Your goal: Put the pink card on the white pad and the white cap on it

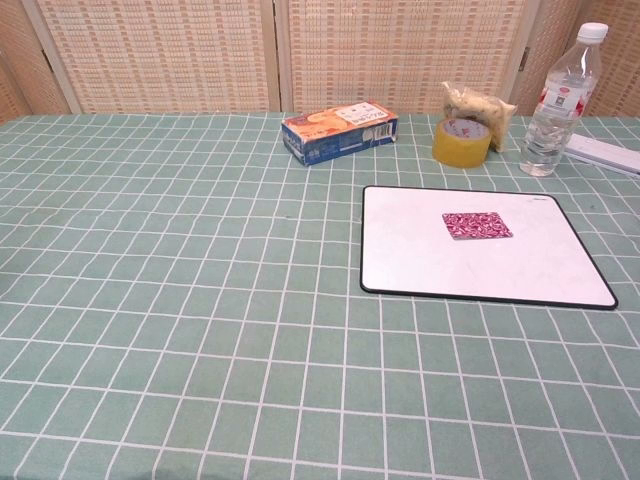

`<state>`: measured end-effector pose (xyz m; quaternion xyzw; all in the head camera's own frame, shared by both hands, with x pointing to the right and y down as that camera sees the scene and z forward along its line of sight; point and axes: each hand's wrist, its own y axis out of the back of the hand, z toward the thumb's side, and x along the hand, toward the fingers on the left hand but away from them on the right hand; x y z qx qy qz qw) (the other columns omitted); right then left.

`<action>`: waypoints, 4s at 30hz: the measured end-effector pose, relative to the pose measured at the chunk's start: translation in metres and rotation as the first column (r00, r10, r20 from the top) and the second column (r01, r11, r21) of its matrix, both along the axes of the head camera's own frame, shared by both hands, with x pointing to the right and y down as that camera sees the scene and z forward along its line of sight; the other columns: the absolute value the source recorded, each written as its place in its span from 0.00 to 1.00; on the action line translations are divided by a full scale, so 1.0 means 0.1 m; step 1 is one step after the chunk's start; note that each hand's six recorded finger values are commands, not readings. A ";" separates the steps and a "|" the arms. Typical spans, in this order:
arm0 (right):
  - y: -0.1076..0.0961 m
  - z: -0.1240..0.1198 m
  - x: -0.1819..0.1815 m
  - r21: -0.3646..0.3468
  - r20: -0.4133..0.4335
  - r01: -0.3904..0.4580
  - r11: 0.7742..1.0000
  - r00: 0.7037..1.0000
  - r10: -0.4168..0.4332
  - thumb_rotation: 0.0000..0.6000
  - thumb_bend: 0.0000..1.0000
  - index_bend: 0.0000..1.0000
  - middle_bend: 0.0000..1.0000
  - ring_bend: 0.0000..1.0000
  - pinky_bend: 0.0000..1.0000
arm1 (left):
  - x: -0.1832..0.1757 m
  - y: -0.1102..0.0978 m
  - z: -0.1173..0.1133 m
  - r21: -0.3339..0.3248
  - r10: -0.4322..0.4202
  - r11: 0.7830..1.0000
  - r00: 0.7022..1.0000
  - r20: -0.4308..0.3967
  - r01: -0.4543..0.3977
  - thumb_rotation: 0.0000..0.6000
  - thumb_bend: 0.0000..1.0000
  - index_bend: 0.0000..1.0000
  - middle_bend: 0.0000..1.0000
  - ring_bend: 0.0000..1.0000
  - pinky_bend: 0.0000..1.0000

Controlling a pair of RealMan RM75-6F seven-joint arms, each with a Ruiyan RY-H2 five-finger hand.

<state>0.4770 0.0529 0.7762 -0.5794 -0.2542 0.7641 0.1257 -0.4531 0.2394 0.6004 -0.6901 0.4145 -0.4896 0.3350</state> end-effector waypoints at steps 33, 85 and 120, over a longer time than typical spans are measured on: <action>-0.24 -0.18 -0.33 0.057 0.116 0.040 0.998 0.992 -0.047 1.00 0.20 0.59 0.88 0.73 0.61 | 0.04 0.02 -0.01 -0.015 0.018 1.000 0.999 -0.036 -0.019 1.00 0.17 0.00 0.00 0.00 0.00; -0.34 -0.02 -2.22 0.110 0.199 0.284 0.952 0.933 -0.301 1.00 0.00 0.38 0.89 0.74 0.61 | -0.06 -0.02 -0.08 0.000 -0.022 1.000 0.997 -0.072 0.022 1.00 0.17 0.00 0.00 0.00 0.00; 1.15 -1.91 0.99 0.714 -0.020 0.056 0.698 0.998 -0.060 0.90 0.00 0.32 0.27 0.07 0.34 | 0.16 -0.02 0.14 -0.040 0.053 0.998 0.999 0.010 -0.053 1.00 0.17 0.00 0.00 0.00 0.00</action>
